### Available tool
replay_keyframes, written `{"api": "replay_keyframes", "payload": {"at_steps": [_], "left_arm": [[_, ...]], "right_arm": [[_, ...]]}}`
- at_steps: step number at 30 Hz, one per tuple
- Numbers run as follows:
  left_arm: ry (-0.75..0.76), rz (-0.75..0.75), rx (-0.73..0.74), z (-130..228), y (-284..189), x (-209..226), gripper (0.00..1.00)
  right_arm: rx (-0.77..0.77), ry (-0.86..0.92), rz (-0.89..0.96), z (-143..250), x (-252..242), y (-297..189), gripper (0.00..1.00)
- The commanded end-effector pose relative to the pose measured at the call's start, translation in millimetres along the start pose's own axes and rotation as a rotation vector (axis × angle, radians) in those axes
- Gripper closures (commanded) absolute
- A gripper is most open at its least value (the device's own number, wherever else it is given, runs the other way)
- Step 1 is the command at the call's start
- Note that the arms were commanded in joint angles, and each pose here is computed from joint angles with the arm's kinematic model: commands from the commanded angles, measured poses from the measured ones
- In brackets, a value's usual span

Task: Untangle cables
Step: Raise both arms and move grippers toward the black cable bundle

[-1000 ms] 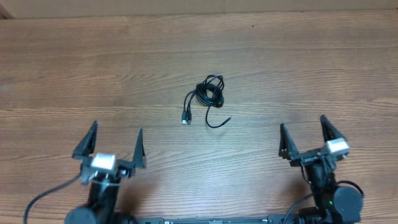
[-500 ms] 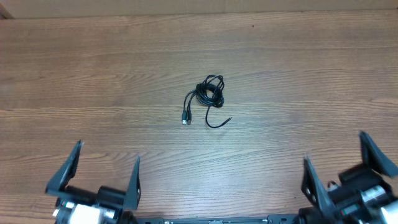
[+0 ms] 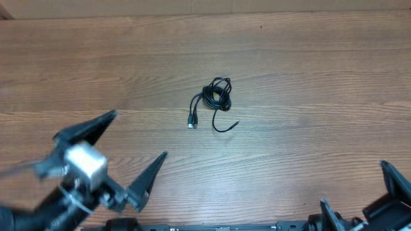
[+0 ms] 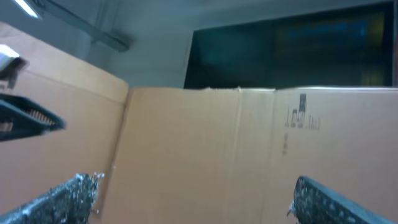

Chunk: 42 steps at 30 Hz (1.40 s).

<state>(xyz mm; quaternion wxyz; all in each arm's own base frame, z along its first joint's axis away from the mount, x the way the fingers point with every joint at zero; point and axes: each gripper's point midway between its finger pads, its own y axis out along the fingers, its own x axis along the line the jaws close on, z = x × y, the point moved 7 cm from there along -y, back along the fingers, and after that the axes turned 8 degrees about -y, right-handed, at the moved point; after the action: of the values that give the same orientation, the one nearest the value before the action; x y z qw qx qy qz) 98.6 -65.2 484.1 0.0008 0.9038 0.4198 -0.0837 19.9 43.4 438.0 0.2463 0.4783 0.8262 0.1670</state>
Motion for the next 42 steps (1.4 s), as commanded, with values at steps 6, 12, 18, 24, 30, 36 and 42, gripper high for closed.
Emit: {"api": "replay_keyframes", "payload": {"at_steps": [6, 12, 18, 24, 30, 36, 42], "left_arm": [[-0.211, 0.138, 0.341, -11.8, 38.7, 20.0, 0.0], [-0.442, 0.102, 0.572, 18.5, 65.7, 49.9, 0.0], [-0.627, 0.029, 0.745, 45.2, 88.9, 78.4, 0.0], [-0.802, -0.026, 0.824, 60.8, 112.1, 101.4, 0.01], [-0.855, -0.056, 0.898, 79.5, 132.1, 123.7, 0.01], [-0.9, -0.078, 0.972, 100.2, 151.3, 142.9, 0.39], [-0.944, -0.062, 1.078, 125.9, 172.2, 147.6, 0.77]], "right_arm": [[0.225, 0.101, -0.015, -31.6, -11.7, 27.5, 0.0], [0.509, 0.247, -0.078, -7.4, -20.4, 61.6, 0.0], [0.669, 0.427, -0.292, 30.9, -12.2, 91.7, 0.0], [0.806, 0.567, -0.346, 68.5, -14.1, 111.1, 0.0], [0.935, 0.662, -0.347, 99.8, -15.6, 118.2, 0.0], [1.054, 0.758, -0.353, 125.5, -14.3, 119.9, 0.0], [1.117, 0.802, -0.348, 148.2, -17.4, 128.3, 0.0]]}}
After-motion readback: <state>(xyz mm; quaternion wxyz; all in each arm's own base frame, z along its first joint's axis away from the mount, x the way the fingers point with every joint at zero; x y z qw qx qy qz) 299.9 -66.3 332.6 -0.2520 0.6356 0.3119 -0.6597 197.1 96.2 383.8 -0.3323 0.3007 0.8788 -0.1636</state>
